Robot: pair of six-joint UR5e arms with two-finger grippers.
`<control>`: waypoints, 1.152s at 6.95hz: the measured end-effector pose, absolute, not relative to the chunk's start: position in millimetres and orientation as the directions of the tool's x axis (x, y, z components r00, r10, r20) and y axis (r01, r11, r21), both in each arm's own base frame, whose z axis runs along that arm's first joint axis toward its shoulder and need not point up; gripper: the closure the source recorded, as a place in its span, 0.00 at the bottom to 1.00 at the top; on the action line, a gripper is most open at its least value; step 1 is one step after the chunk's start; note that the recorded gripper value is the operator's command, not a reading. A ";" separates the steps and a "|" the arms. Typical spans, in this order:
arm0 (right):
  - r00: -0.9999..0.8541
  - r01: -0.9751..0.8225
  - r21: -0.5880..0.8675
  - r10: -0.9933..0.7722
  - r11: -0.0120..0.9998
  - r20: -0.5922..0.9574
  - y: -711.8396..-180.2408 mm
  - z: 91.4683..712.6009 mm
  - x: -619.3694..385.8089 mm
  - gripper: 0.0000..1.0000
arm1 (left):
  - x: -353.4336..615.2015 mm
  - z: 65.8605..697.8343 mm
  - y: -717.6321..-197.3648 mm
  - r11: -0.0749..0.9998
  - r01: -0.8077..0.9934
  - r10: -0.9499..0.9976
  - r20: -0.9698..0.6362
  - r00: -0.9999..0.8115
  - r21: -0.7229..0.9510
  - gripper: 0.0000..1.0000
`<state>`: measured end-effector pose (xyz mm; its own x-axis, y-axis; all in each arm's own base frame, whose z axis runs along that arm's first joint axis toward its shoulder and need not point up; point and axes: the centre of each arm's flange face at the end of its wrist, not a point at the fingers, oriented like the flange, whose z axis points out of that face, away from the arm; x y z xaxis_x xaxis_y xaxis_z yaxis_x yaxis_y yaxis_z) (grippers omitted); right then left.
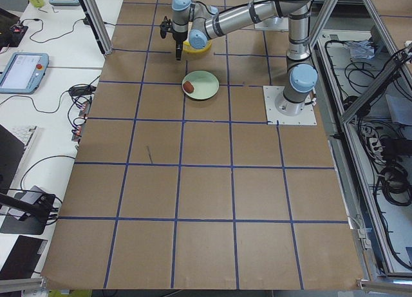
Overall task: Place buns in different layers of steamer
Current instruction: 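Lower top tier onto lower tier with right gripper while left moves over bowl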
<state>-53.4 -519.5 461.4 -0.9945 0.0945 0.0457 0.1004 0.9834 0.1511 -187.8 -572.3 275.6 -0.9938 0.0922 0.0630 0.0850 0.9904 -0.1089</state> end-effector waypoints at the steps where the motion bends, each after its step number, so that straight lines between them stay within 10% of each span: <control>1: -0.995 0.099 0.152 0.093 0.983 0.045 -519.5 461.2 -52.7 0.98 | -160.0 272.3 -575.1 0.985 0.146 0.149 0.026 -0.989 -0.097 0.00; 8: -0.996 -0.041 0.056 -0.045 0.998 0.076 -564.5 369.8 114.2 0.98 | -126.3 218.6 -550.6 0.979 0.196 0.202 -0.102 -0.974 0.062 0.00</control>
<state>114.2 -564.5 369.8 -0.9961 -0.0451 0.0761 -0.0409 0.9976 0.0563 -126.3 -550.6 218.6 -0.9742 0.2017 -0.1017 0.1961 0.9786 0.0625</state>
